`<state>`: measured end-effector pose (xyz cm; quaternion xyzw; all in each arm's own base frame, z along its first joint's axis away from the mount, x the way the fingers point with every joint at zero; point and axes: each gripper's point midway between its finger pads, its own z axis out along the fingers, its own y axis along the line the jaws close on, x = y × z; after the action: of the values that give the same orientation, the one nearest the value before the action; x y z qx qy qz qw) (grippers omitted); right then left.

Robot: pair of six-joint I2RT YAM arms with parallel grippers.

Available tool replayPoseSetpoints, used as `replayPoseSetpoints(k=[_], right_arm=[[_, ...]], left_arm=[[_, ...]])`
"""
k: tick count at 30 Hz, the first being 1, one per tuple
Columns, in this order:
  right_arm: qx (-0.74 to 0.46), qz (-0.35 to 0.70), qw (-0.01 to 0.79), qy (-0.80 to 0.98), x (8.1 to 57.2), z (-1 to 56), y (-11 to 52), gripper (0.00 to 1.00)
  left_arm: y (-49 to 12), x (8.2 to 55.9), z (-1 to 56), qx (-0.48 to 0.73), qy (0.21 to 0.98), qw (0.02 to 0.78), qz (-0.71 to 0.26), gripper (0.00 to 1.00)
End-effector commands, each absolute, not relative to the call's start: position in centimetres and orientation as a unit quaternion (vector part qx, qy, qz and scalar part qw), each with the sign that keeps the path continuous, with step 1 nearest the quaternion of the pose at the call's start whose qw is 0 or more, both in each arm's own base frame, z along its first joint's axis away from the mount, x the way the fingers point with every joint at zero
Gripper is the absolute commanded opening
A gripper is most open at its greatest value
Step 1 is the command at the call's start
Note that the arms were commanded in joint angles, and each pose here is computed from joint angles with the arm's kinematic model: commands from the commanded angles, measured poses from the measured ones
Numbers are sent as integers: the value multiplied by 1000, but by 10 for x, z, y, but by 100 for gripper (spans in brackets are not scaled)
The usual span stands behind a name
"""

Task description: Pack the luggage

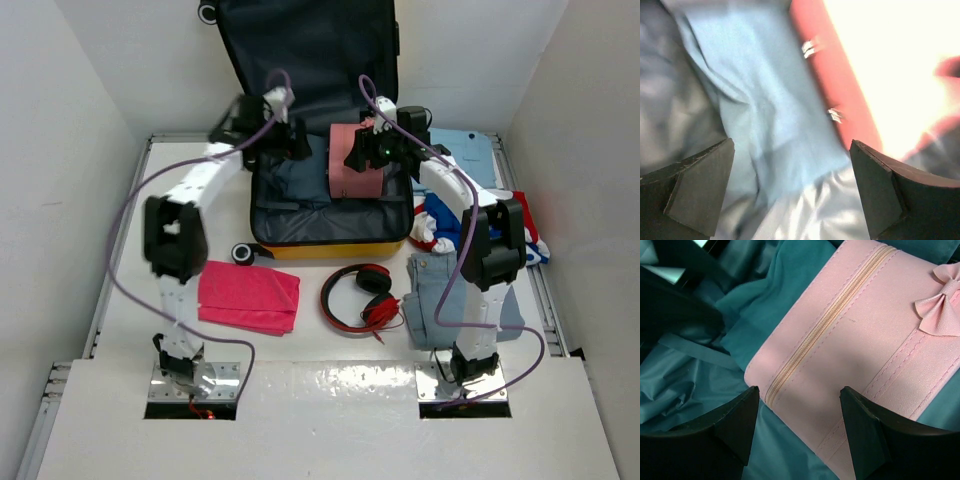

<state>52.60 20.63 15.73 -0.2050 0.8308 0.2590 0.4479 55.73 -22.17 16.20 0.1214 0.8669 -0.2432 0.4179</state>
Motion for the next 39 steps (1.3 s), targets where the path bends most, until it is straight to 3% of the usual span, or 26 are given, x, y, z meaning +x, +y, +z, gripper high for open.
replayPoseSetpoints(k=[1, 3, 8, 12, 15, 18, 20, 21, 25, 28, 29, 32, 36, 39], right_arm=[[-180, 208, 368, 888, 499, 100, 178, 66], [-176, 205, 370, 889, 499, 101, 176, 66], [-181, 200, 370, 889, 498, 100, 177, 67], [-189, 202, 370, 887, 498, 104, 181, 74], [-191, 206, 373, 884, 498, 109, 182, 75], [-194, 208, 371, 884, 500, 116, 185, 76], [-196, 210, 375, 881, 501, 125, 187, 76], [-197, 211, 374, 881, 502, 125, 187, 76], [-193, 218, 380, 878, 501, 138, 189, 76], [-190, 229, 386, 873, 498, 151, 192, 76], [-191, 229, 389, 872, 496, 158, 192, 76], [-190, 241, 388, 869, 488, 167, 195, 76], [-190, 247, 387, 868, 480, 178, 195, 76], [-192, 246, 390, 867, 476, 187, 191, 76]], left_arm=[[-182, 522, 337, 211, 758, 575, -224, 100], [-155, 494, 375, 228, 737, 612, -174, 100], [-109, 413, 302, 325, 779, 527, -101, 100], [-79, 350, 242, 501, 720, 481, -10, 100], [-82, 301, 197, 587, 686, 427, -49, 90], [-93, 263, 162, 687, 612, 385, -76, 82], [-96, 244, 141, 787, 508, 345, -56, 79], [-93, 237, 137, 788, 515, 332, -64, 79], [-82, 213, 118, 918, 295, 257, -62, 77], [-69, 215, 110, 946, 236, 210, -74, 78], [-70, 217, 109, 964, 163, 200, -60, 80], [-60, 222, 94, 985, 54, 153, -56, 83], [-70, 233, 81, 988, -58, 137, -47, 89], [-92, 245, 73, 983, -101, 149, -25, 92]])
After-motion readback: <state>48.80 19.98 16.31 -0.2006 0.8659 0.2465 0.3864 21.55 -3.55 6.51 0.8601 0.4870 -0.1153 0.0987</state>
